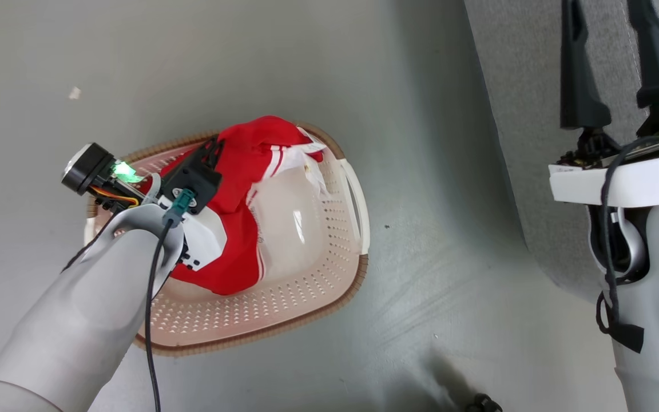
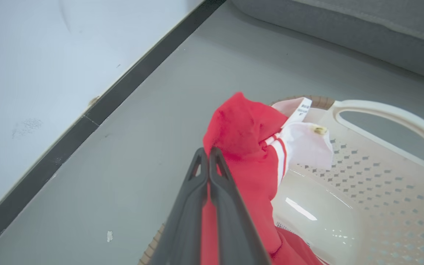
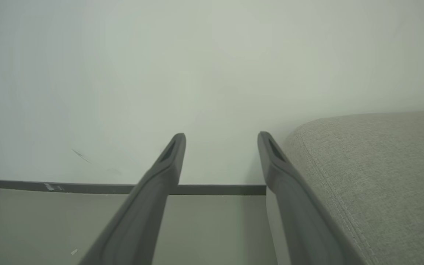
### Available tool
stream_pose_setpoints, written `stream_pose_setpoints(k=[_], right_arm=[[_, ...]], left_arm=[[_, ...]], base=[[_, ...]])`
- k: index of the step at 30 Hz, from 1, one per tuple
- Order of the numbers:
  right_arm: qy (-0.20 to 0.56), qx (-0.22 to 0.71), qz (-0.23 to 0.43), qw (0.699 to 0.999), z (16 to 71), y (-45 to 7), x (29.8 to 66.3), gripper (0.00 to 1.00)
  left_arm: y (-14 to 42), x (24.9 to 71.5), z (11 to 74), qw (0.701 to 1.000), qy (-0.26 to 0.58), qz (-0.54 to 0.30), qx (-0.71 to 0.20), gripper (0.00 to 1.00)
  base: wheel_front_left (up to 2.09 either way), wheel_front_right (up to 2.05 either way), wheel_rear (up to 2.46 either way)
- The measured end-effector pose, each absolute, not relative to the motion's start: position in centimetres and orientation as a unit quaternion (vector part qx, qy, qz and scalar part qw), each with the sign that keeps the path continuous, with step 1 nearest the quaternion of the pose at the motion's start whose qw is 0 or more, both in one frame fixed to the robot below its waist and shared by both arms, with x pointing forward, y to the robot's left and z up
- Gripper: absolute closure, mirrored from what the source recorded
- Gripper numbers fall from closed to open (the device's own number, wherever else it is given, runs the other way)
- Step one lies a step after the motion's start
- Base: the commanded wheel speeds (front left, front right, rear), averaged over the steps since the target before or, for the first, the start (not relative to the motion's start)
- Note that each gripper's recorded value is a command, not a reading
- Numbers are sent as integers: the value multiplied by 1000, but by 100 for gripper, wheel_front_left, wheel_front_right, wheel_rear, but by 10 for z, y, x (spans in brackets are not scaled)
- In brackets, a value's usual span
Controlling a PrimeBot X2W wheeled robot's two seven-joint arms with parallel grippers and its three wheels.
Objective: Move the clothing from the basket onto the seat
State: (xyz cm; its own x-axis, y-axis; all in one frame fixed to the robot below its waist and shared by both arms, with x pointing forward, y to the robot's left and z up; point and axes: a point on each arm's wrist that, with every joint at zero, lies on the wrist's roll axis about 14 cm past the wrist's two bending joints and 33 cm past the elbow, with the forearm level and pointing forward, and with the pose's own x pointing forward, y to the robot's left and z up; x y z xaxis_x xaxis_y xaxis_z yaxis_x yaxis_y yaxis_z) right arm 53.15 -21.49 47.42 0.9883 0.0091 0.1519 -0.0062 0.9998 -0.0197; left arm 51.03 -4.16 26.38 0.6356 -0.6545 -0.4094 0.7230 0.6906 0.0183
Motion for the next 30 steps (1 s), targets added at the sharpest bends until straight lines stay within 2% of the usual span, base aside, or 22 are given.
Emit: stream_pose_setpoints(k=[14,30], right_arm=[[-75,-6,22,997,488,-198,517,0],[-97,-12,49,994,524,-180,488,0]], left_arm=[[6,538,342,952,119,-275,59,100],[48,541,464,976,-5,-213,46,100]], base=[[0,0,0],[0,0,0]])
